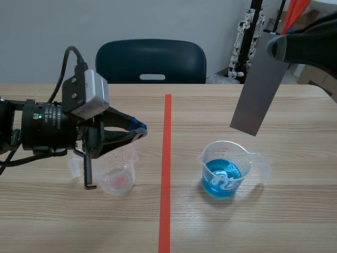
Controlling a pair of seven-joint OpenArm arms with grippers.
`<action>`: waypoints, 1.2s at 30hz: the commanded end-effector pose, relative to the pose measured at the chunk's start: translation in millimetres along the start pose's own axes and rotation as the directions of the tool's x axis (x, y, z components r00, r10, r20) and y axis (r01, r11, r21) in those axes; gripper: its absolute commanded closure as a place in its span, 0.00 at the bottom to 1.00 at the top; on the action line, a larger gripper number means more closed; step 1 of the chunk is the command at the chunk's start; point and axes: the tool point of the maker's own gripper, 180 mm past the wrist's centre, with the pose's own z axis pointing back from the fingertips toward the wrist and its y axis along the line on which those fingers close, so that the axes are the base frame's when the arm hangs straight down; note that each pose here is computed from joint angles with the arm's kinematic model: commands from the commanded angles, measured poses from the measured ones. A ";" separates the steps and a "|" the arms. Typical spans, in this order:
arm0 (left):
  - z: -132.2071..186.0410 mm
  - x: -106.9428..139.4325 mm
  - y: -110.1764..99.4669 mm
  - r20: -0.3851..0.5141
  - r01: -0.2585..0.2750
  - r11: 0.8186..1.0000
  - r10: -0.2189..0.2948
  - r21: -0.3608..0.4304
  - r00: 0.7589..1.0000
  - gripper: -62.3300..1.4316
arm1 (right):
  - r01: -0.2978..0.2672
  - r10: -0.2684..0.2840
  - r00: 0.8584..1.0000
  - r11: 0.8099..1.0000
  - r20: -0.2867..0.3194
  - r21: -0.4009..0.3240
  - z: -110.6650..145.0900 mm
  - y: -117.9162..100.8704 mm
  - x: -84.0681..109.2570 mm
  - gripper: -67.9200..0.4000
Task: Do the redox reaction experiment. raise the plate out of the solution
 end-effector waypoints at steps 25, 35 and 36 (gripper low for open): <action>-31.4 28.5 -20.9 0.075 -0.017 0.994 0.025 -0.105 0.997 0.95 | -0.051 0.050 0.998 0.998 0.025 0.026 2.8 7.9 23.4 0.98; -35.0 25.3 -22.9 0.053 -0.022 0.994 0.028 -0.108 0.998 0.95 | -0.052 0.051 0.998 0.998 0.024 0.026 2.8 7.9 23.3 0.99; -35.0 25.3 -22.9 0.053 -0.022 0.994 0.028 -0.108 0.998 0.95 | -0.052 0.051 0.998 0.998 0.024 0.026 2.8 7.9 23.3 0.99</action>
